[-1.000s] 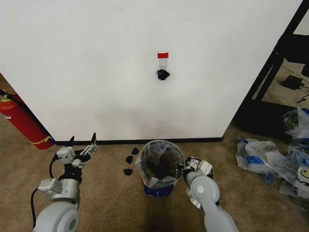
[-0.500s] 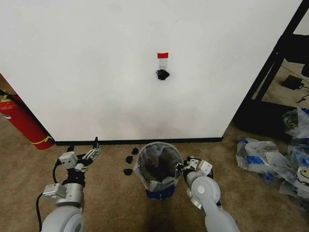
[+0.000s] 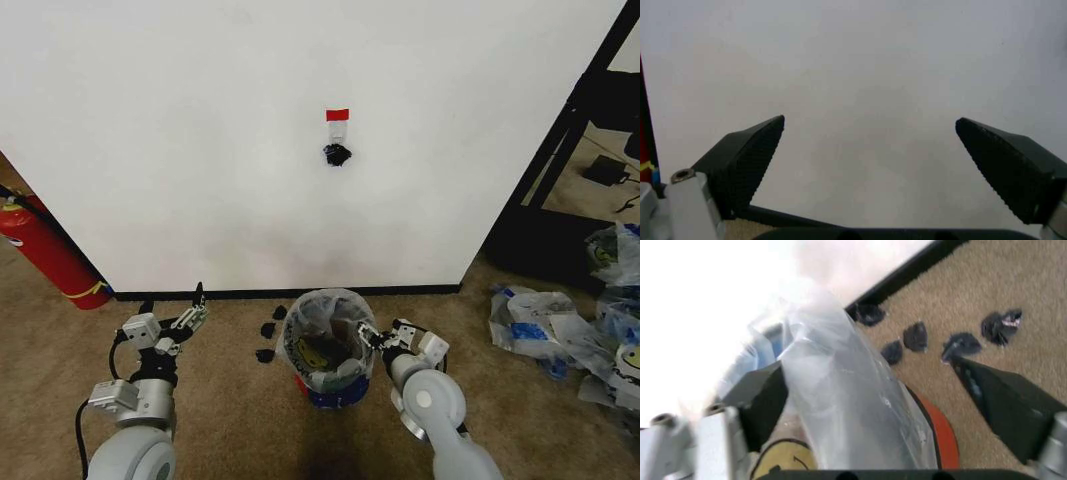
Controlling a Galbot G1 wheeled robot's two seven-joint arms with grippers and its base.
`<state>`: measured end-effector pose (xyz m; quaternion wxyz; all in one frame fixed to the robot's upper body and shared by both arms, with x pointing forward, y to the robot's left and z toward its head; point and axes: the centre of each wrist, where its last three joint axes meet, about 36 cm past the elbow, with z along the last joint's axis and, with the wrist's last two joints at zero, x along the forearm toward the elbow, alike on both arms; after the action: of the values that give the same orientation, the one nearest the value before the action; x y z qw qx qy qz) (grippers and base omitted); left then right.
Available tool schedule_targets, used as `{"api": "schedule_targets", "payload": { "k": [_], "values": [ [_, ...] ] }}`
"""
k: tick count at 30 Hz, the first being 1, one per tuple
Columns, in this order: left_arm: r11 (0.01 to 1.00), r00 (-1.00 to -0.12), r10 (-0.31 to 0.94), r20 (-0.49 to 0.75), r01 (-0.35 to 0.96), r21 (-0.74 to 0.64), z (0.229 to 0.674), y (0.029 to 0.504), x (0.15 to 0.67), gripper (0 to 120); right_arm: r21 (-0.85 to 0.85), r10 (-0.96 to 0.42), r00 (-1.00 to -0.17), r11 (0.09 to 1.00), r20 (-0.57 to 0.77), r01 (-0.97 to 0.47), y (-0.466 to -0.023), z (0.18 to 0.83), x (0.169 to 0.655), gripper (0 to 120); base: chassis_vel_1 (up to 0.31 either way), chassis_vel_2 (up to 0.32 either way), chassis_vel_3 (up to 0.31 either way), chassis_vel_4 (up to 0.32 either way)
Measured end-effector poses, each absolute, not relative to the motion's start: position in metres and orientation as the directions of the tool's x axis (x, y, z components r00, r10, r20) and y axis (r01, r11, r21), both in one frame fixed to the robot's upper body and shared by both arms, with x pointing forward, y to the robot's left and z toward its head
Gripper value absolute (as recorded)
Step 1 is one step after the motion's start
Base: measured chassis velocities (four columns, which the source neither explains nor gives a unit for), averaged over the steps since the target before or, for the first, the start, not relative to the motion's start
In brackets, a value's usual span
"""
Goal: Pick up the garbage bag from the wall and place it over the trash bin.
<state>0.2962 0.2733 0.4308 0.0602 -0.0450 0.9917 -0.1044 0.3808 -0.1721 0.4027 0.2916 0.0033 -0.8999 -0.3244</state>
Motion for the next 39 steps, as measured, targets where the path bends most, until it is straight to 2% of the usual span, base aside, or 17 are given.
{"api": "schedule_targets", "payload": {
  "k": [3, 12, 22, 25, 28, 30, 32, 34, 39],
  "values": [
    [0.975, -0.989, -0.094, -0.114, -0.068, -0.210, 0.434, 0.272, 0.295, 100, 0.568, -0.184, -0.822, 0.800, 0.539, 0.194, -0.176, 0.403, 0.380, 100, 0.000, 0.000, 0.000, 0.000],
    [0.977, -0.991, -0.084, -0.104, -0.062, -0.203, 0.433, 0.270, 0.290, 100, 0.542, -0.185, -0.778, 0.810, 0.600, 0.225, -0.175, 0.389, 0.378, 100, 0.000, 0.000, 0.000, 0.000],
    [0.978, -0.991, -0.076, -0.113, -0.051, -0.204, 0.439, 0.264, 0.285, 100, 0.566, -0.217, -0.852, 0.817, 0.476, 0.108, -0.182, 0.395, 0.362, 100, 0.000, 0.000, 0.000, 0.000],
    [0.979, -0.991, -0.072, -0.111, -0.049, -0.197, 0.438, 0.263, 0.284, 100, 0.541, -0.195, -0.894, 0.839, 0.402, 0.060, -0.196, 0.402, 0.350, 100, 0.000, 0.000, 0.000, 0.000],
    [0.983, -0.991, -0.072, -0.111, -0.052, -0.178, 0.432, 0.265, 0.285, 100, 0.484, -0.159, -0.954, 0.875, 0.253, -0.017, -0.207, 0.402, 0.335, 100, 0.000, 0.000, 0.000, 0.000],
    [0.983, -0.991, -0.072, -0.111, -0.052, -0.174, 0.430, 0.266, 0.285, 100, 0.463, -0.145, -0.967, 0.886, 0.208, -0.033, -0.209, 0.401, 0.331, 100, 0.000, 0.000, 0.000, 0.000],
    [0.986, -0.991, -0.068, -0.114, -0.048, -0.162, 0.422, 0.268, 0.283, 100, 0.355, -0.094, -0.995, 0.931, 0.016, -0.082, -0.221, 0.393, 0.317, 100, 0.000, 0.000, 0.000, 0.000],
    [0.987, -0.991, -0.057, -0.123, -0.037, -0.156, 0.419, 0.268, 0.280, 100, 0.260, -0.065, -0.994, 0.962, -0.088, -0.086, -0.232, 0.389, 0.304, 100, 0.000, 0.000, 0.000, 0.000],
    [0.991, -0.988, -0.031, -0.152, -0.011, -0.136, 0.414, 0.265, 0.276, 100, 0.146, -0.027, -0.985, 0.988, -0.170, -0.053, -0.243, 0.387, 0.268, 100, 0.000, 0.000, 0.000, 0.000]
  ]
}}
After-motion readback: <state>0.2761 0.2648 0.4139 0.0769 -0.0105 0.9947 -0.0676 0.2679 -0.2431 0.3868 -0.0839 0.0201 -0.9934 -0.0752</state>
